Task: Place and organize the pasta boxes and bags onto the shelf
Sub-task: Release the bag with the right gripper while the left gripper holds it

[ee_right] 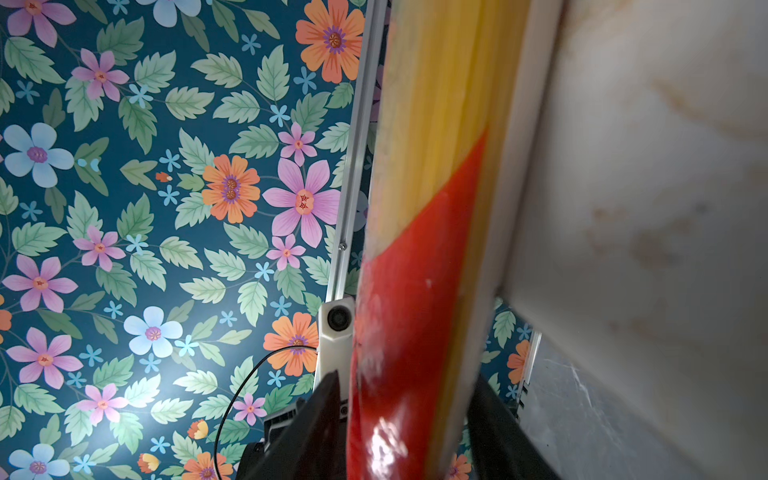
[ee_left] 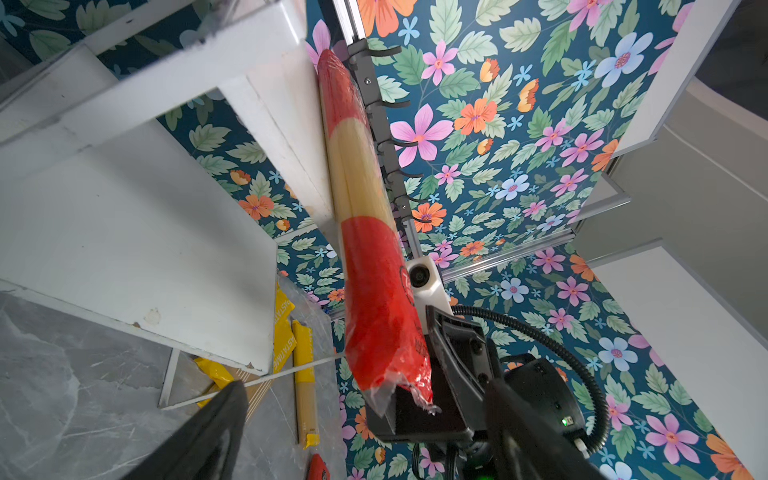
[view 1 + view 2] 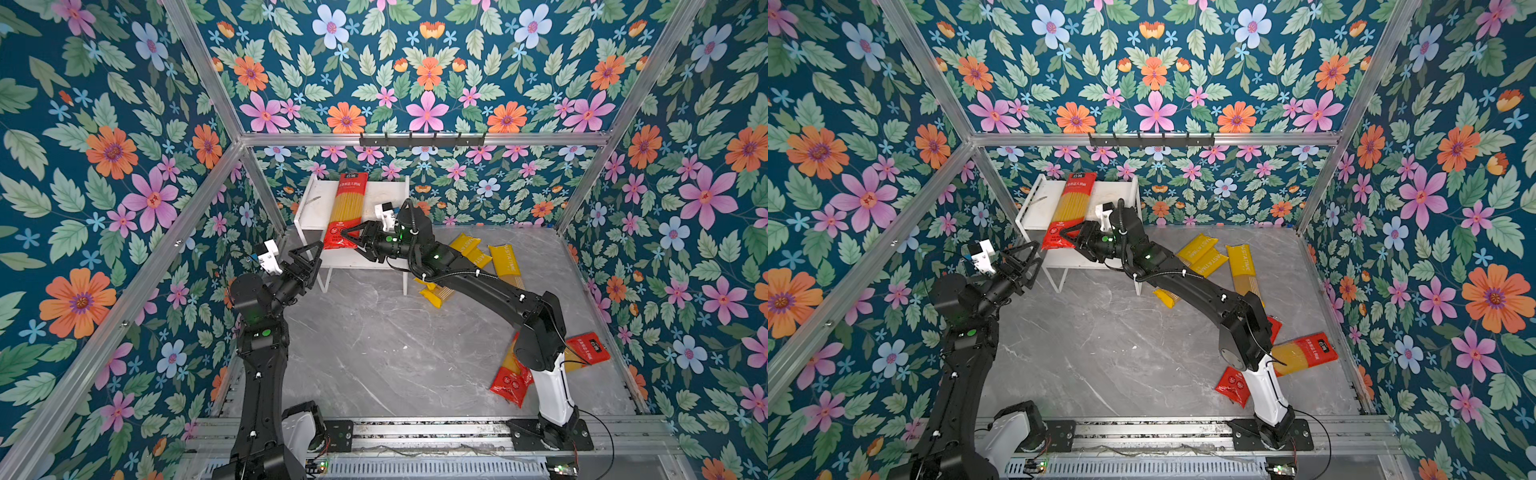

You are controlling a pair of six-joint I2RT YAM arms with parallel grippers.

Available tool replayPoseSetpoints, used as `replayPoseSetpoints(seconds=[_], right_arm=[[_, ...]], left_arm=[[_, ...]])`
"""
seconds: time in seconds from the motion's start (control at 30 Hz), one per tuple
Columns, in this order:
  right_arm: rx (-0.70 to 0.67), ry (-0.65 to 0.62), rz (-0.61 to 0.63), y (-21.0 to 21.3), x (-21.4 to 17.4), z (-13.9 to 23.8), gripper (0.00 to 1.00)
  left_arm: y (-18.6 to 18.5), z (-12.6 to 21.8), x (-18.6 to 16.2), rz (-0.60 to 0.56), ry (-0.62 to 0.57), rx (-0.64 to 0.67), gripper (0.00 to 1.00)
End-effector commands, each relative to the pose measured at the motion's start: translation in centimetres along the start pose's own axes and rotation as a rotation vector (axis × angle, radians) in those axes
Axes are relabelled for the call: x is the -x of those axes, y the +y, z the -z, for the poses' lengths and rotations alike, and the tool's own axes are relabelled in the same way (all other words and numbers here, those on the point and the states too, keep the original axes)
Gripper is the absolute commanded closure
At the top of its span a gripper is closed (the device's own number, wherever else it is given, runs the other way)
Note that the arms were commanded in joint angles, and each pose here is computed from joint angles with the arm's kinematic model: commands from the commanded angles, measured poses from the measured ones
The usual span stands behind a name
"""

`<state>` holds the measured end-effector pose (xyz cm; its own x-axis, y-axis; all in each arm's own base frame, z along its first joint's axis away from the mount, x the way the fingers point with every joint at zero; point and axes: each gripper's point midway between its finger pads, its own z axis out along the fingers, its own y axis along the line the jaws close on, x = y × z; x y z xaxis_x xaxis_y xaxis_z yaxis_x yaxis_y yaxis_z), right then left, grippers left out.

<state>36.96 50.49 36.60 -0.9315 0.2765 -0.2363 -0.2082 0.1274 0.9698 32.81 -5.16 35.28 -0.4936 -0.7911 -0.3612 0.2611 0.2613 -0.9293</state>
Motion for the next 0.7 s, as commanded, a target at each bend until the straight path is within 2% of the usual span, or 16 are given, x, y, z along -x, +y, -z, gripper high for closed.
replayPoseSetpoints(seconds=[0.0, 0.3, 0.43, 0.57, 0.67], right_arm=[[0.007, 0.036, -0.027, 0.2, -1.2, 0.9, 0.46], [-0.005, 0.023, 0.021, -0.2, -3.0, 4.4, 0.41], [-0.042, 0.012, 0.069, -1.0, -4.1, 6.3, 0.41], [-0.088, -0.01, 0.094, -2.8, -5.0, 8.3, 0.41], [-0.093, -0.035, 0.118, -2.6, -5.5, 10.4, 0.41]], left_arm=[[-1.3, -0.5, 0.3, -0.027, -0.015, -0.052, 0.09], [-0.8, -5.0, -1.5, -0.034, 0.026, -0.021, 0.14], [-0.4, -5.9, -0.9, -0.013, 0.0, -0.017, 0.25], [-0.3, -6.3, -0.2, -0.009, -0.03, -0.007, 0.42], [-0.6, -6.6, -0.1, -0.002, -0.024, -0.013, 0.58]])
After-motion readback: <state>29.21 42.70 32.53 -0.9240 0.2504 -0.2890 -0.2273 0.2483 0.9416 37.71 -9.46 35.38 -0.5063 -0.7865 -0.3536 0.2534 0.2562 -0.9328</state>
